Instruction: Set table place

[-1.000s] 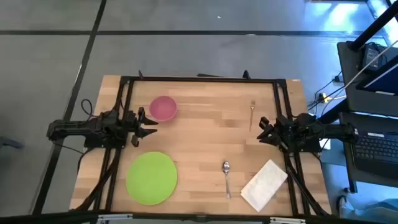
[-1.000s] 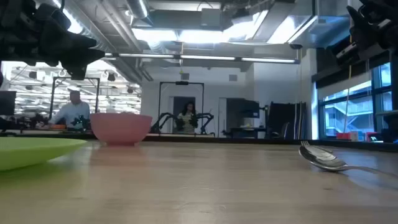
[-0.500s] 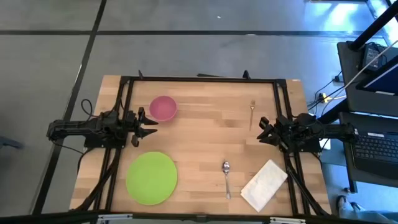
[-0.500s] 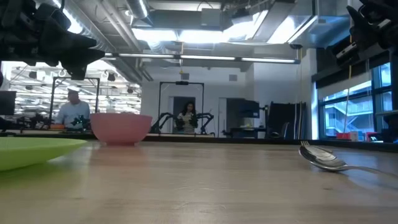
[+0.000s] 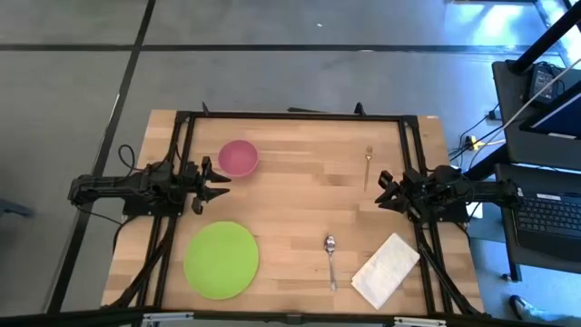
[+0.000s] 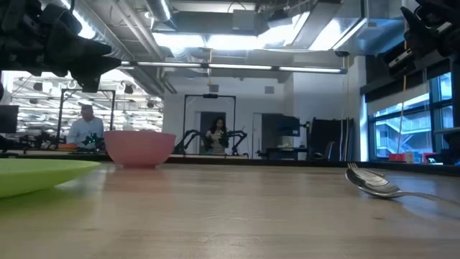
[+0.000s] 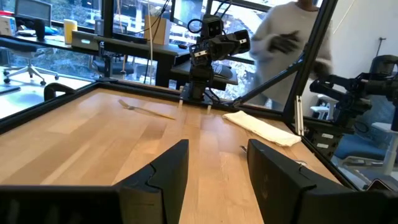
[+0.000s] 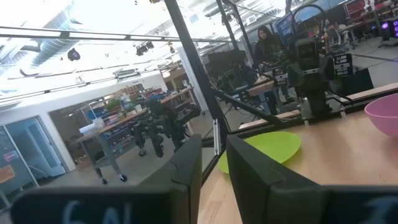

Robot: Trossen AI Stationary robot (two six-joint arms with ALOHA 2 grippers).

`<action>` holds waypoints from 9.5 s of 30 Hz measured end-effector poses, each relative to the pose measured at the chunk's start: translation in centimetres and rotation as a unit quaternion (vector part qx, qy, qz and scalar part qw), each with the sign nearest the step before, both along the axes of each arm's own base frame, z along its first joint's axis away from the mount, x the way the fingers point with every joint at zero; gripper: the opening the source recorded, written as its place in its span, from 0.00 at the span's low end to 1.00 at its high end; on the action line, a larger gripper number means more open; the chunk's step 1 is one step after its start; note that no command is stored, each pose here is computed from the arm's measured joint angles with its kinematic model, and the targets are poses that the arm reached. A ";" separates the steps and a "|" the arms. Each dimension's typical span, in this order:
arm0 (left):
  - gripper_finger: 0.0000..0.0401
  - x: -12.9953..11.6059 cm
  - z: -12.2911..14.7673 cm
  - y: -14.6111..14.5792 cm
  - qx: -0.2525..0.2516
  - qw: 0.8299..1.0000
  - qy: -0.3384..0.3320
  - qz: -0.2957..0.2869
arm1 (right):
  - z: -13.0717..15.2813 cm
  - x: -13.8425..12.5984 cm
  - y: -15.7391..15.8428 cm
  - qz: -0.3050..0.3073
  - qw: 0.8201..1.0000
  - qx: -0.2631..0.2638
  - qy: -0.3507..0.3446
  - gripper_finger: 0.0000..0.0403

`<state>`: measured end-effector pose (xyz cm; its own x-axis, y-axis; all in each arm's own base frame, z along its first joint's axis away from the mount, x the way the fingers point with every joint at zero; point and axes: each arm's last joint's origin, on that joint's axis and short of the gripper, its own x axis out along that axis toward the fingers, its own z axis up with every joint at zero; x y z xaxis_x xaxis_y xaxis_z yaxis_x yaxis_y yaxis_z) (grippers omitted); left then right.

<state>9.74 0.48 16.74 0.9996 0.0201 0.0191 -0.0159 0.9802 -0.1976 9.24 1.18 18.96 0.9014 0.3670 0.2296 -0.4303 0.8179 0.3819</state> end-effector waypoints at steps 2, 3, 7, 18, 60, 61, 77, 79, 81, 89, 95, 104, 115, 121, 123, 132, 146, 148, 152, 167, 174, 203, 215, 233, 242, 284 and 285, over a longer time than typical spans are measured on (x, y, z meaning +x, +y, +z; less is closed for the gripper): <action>0.39 0.0 0.0 0.0 0.000 1.000 0.000 0.000 | 0.0 0.0 0.0 0.000 1.000 -0.001 0.000 0.19; 0.39 0.0 0.0 0.0 0.000 1.000 0.000 0.000 | 0.0 0.0 0.0 0.000 1.000 0.000 0.000 0.19; 0.39 0.0 0.0 0.0 0.000 1.000 0.000 0.000 | 0.0 0.0 0.0 0.000 1.000 0.000 0.000 0.19; 0.39 0.0 0.0 0.0 0.000 1.000 0.000 0.000 | 0.0 0.0 0.0 0.000 1.000 0.000 0.000 0.19; 0.39 0.0 0.0 0.0 0.000 1.000 0.000 0.000 | 1.0 -0.1 -1.5 -0.178 0.944 0.275 -0.023 0.19; 0.39 0.0 0.0 0.0 0.000 1.000 0.000 0.000 | 0.9 -0.1 -1.5 -0.185 0.939 0.288 -0.022 0.19; 0.39 0.0 0.0 0.0 0.000 1.000 0.000 0.000 | -0.5 1.2 -2.1 -0.300 0.905 0.301 0.036 0.20; 0.39 0.0 0.0 0.0 0.000 1.000 0.000 0.000 | -0.6 1.3 -2.2 -0.311 0.902 0.296 0.038 0.23; 0.39 0.0 0.0 0.0 0.000 1.000 0.000 0.000 | -0.6 1.4 -2.2 -0.319 0.902 0.289 0.040 0.28; 0.39 0.0 0.0 0.0 0.000 1.000 0.000 0.000 | -0.2 1.5 -2.2 -0.333 0.912 0.241 0.023 0.56; 0.39 0.0 0.0 0.0 0.000 1.000 0.000 0.000 | 1.5 0.9 -2.3 -0.317 0.893 0.312 -0.072 0.66; 0.39 0.0 0.0 0.0 0.000 1.000 0.000 0.000 | 9.9 1.7 -1.8 -0.244 0.931 0.252 -0.099 0.67; 0.39 0.0 0.0 0.0 0.000 1.000 0.000 0.000 | 14.3 13.4 -1.0 -0.216 0.920 0.084 0.317 0.67; 0.39 0.0 0.0 0.2 0.148 0.988 0.009 0.044 | 10.5 21.6 -0.3 -0.140 0.905 0.120 0.384 0.67; 0.39 0.0 0.0 0.3 0.184 0.981 0.013 0.056 | 8.8 23.7 -0.3 -0.147 0.883 0.166 0.413 0.67; 0.39 -0.1 0.2 0.6 0.182 0.977 0.013 0.107 | 5.8 29.9 0.3 -0.092 0.862 0.204 0.455 0.67; 0.39 -1.5 5.0 0.5 -0.097 0.955 -0.270 0.078 | 9.2 32.2 0.3 -0.081 0.887 0.208 0.405 0.67; 0.39 -2.0 5.8 0.5 -0.114 0.942 -0.307 0.068 | 9.2 32.2 0.4 -0.081 0.886 0.209 0.406 0.67; 0.39 -2.9 7.1 0.4 -0.121 0.917 -0.378 0.049 | 9.2 32.2 0.7 -0.077 0.886 0.205 0.409 0.67; 0.39 -3.7 7.8 0.4 -0.183 0.883 -0.432 0.011 | 9.1 32.1 0.9 -0.053 0.895 0.169 0.410 0.67; 0.39 -3.8 7.9 0.1 -0.176 0.886 -0.428 -0.037 | 9.5 31.8 0.6 -0.054 0.899 0.158 0.404 0.67; 0.39 -7.9 25.5 0.4 -0.229 0.955 -0.140 0.122 | 12.2 24.7 -1.3 -0.214 0.817 0.078 0.529 0.67; 0.39 4.3 22.9 -0.6 -0.251 0.880 0.399 -0.063 | 12.2 24.7 -2.3 -0.224 0.816 0.077 0.527 0.67; 0.39 13.3 7.3 -0.7 -0.177 0.744 0.599 -0.237 | 8.0 24.2 -1.3 -0.184 0.790 0.131 0.570 0.67; 0.39 14.9 2.0 -0.6 -0.151 0.725 0.619 -0.262 | 6.5 24.3 -0.5 -0.171 0.795 0.154 0.562 0.67; 0.04 17.6 -3.9 -3.1 -0.100 0.696 0.657 -0.273 | 7.0 24.7 -0.5 -0.169 0.808 0.165 0.539 0.67; 0.03 17.7 -3.9 -3.2 -0.116 0.697 0.654 -0.270 | 7.0 24.7 -0.5 -0.169 0.809 0.165 0.539 0.67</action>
